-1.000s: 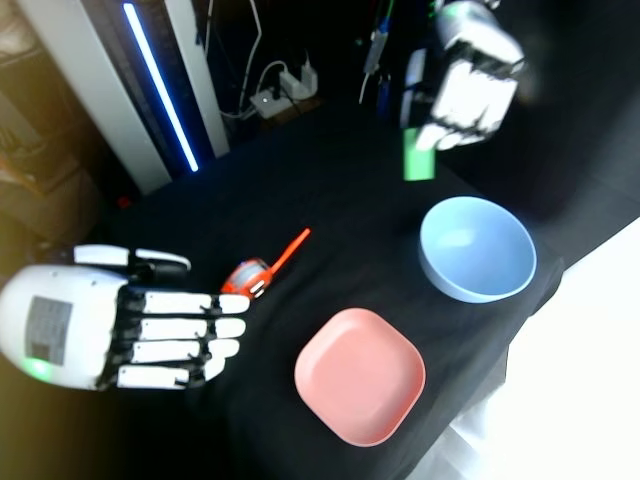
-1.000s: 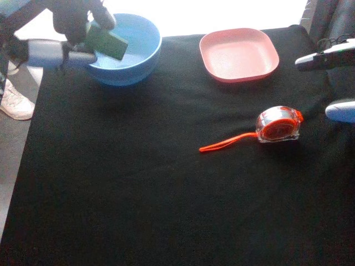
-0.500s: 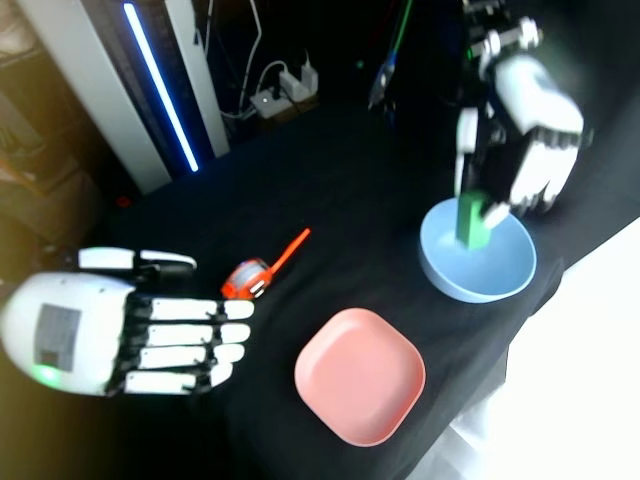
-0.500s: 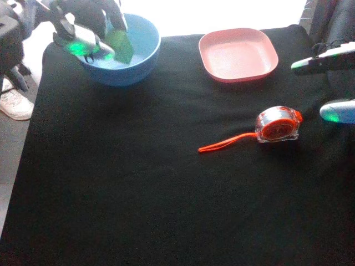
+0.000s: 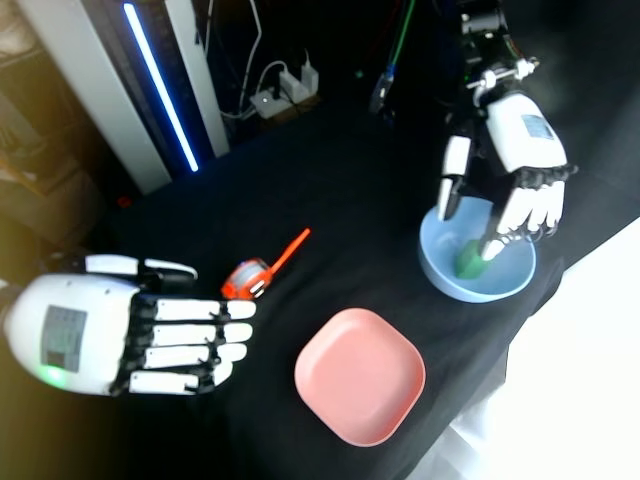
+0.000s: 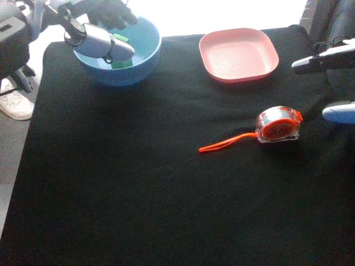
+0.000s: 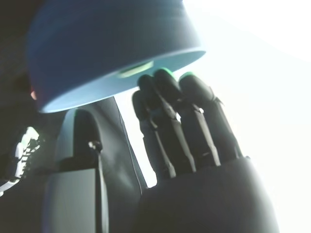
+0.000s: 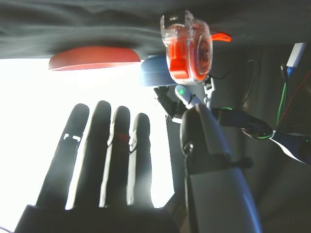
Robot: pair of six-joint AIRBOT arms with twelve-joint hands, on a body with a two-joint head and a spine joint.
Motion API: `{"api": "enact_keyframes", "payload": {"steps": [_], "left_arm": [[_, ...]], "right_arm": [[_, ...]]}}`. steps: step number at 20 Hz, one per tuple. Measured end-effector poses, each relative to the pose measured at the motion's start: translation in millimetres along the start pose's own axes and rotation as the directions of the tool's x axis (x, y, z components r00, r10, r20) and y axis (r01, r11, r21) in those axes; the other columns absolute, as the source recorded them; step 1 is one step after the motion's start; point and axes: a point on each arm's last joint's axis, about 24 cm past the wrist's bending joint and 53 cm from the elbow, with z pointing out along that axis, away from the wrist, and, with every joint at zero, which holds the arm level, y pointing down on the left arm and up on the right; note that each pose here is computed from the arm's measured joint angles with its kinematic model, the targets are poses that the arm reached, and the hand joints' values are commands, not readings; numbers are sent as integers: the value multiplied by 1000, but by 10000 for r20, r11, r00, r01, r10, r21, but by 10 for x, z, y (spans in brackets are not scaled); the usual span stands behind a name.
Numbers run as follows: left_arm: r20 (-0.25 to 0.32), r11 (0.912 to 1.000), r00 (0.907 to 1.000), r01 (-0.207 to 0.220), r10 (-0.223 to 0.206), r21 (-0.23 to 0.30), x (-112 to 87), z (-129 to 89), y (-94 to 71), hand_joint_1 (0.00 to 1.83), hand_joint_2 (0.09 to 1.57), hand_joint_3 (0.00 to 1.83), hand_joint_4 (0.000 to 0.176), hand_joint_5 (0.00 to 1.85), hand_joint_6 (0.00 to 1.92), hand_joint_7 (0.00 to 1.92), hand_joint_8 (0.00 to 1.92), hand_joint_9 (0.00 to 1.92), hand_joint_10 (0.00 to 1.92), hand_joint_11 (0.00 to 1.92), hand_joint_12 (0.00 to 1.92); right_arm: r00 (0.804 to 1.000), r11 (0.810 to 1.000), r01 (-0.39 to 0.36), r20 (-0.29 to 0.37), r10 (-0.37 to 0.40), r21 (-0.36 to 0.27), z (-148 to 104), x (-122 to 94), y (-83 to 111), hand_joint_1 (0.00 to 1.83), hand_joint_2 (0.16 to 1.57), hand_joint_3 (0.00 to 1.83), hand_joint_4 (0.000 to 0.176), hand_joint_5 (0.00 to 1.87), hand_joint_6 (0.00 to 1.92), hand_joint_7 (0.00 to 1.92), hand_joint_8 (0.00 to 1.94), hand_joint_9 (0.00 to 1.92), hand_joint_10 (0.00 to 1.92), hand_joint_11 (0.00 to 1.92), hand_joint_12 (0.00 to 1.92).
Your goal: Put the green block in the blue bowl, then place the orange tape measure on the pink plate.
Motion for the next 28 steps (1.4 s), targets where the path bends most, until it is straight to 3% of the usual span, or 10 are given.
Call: {"api": "enact_keyframes", "payload": {"steps": [5,10,13,16,17,22,25,26,27,28], "left_arm": [[1017,9858,9945,-422,258,1628,-185,-562,-331,886,993,0,0,624,0,662,2,650,34,280,1065],[248,9907,9997,-12,-21,1359,184,-1181,-119,846,984,0,36,557,0,519,0,470,0,5,1207],[-5,9910,9995,312,-314,1299,351,-1375,-81,986,943,0,13,505,2,405,2,346,1,0,945],[-402,9906,9961,831,-792,1084,543,-1444,-17,838,949,1,36,491,0,392,2,328,0,0,618],[-358,9900,9956,905,-871,1085,538,-1457,-9,838,961,3,42,491,0,400,3,332,1,0,663],[-225,9886,9939,1100,-1083,1028,526,-1489,26,865,968,0,34,483,0,383,1,331,3,0,787],[-208,9878,9928,1191,-1176,1001,535,-1487,31,858,972,1,27,477,0,384,3,341,7,19,779],[-219,9872,9920,1257,-1241,982,553,-1482,32,858,965,0,12,486,0,399,1,375,5,91,750],[-244,9869,9919,1265,-1247,999,565,-1480,25,863,958,0,12,486,0,399,0,365,0,70,727],[-260,9865,9917,1282,-1261,1016,574,-1479,19,859,954,0,13,485,0,397,0,356,0,49,712]], "right_arm": [[9998,9994,-177,-62,176,-303,16,12,83,758,1075,0,20,540,0,527,1,536,9,238,922],[9982,9929,-27,-599,-45,-1185,175,166,365,849,1063,0,73,528,3,545,2,557,7,128,1081],[9966,9912,-59,-825,-51,-1325,227,268,390,987,1032,0,42,539,1,519,0,544,2,158,969],[9920,9957,135,-1239,-249,-918,262,400,258,1030,993,0,40,562,11,532,11,514,4,178,841],[9912,9967,103,-1310,-209,-807,277,432,221,999,982,0,65,574,2,534,2,542,4,201,919],[9813,9994,246,-1901,-286,-234,380,631,27,985,1022,0,0,670,2,621,4,625,7,315,807],[9797,9994,327,-1974,-346,-129,398,655,-15,1198,1029,1,0,798,2,786,5,765,11,416,865],[9807,9994,331,-1925,-341,-84,404,636,-30,1283,1030,0,0,907,7,921,13,954,45,568,892],[9817,9994,323,-1874,-339,-116,419,616,-17,1368,1032,0,0,1063,503,1143,410,1126,727,847,815],[9832,9995,293,-1796,-314,-142,436,591,-6,1383,1042,6,0,1035,698,1145,566,1140,929,943,805]]}}
